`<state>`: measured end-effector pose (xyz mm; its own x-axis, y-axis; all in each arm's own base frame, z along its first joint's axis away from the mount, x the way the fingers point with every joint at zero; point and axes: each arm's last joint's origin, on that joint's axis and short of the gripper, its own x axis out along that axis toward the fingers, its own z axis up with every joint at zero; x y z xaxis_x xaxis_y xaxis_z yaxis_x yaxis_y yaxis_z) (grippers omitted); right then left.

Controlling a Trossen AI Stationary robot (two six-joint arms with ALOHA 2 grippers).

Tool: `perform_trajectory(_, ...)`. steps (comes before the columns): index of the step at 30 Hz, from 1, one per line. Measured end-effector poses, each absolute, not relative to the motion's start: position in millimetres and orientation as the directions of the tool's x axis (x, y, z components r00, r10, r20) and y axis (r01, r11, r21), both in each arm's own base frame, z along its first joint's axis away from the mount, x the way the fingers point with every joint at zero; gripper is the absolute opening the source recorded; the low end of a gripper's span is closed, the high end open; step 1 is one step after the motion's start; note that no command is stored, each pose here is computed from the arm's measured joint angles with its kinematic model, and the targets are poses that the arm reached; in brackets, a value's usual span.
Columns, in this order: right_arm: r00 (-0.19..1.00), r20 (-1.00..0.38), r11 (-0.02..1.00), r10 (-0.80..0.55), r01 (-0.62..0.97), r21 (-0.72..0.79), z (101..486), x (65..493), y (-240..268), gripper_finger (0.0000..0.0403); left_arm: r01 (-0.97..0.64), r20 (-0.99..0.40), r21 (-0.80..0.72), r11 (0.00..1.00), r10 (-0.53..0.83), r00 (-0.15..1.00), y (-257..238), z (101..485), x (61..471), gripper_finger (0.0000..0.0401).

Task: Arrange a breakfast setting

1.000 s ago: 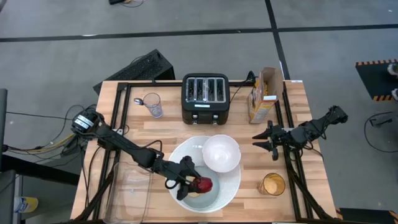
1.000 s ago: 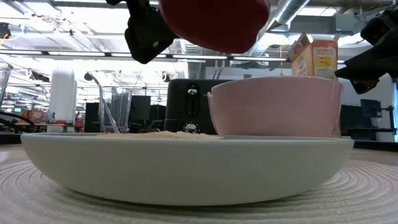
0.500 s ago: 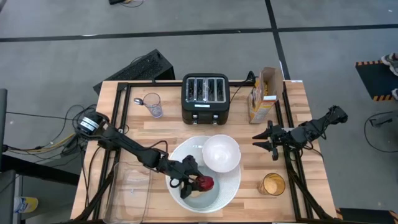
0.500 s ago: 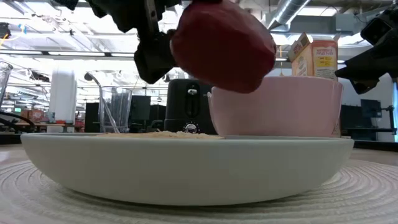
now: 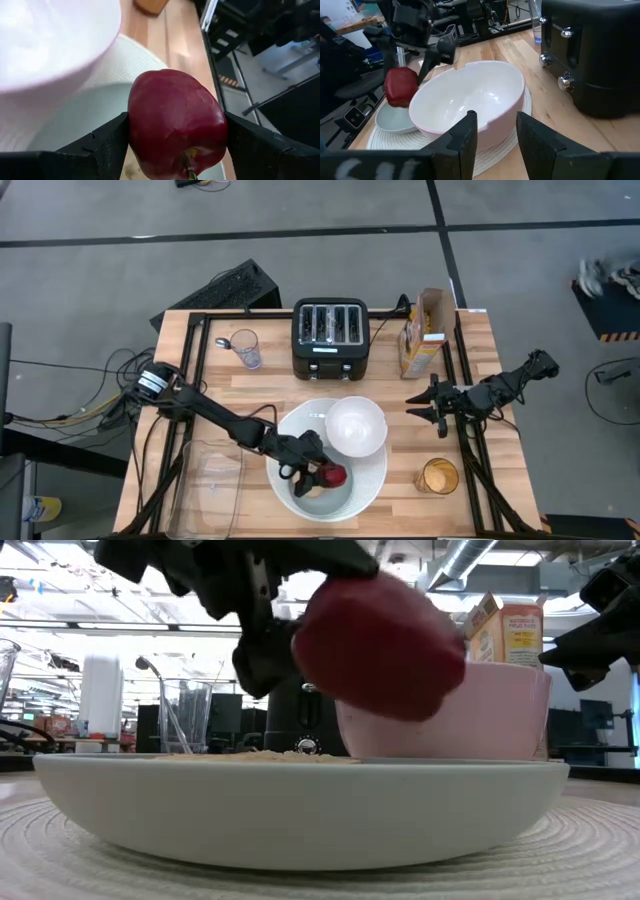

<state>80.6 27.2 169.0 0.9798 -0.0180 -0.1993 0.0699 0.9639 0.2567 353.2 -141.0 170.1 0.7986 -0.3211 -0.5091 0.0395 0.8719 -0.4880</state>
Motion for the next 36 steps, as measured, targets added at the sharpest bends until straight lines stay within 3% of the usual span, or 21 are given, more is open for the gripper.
perform_trajectory(19, 0.979, -0.202, 0.964, -0.018, 0.070, 0.255, 169, 81, 27, 0.0159, 0.027, -0.533, -0.492, 0.870, -0.326, 0.781, -130, 165, 357, 0.0280)
perform_trajectory(28, 0.979, -0.202, 0.964, -0.018, 0.070, 0.255, 169, 81, 27, 0.0159, 0.016, -0.548, -0.485, 0.874, -0.318, 0.774, -128, 164, 357, 0.0315)
perform_trajectory(36, 0.979, -0.202, 0.964, -0.018, 0.071, 0.255, 169, 81, 27, 0.0159, 0.010, -0.547, -0.487, 0.873, -0.314, 0.776, -126, 164, 357, 0.0319)
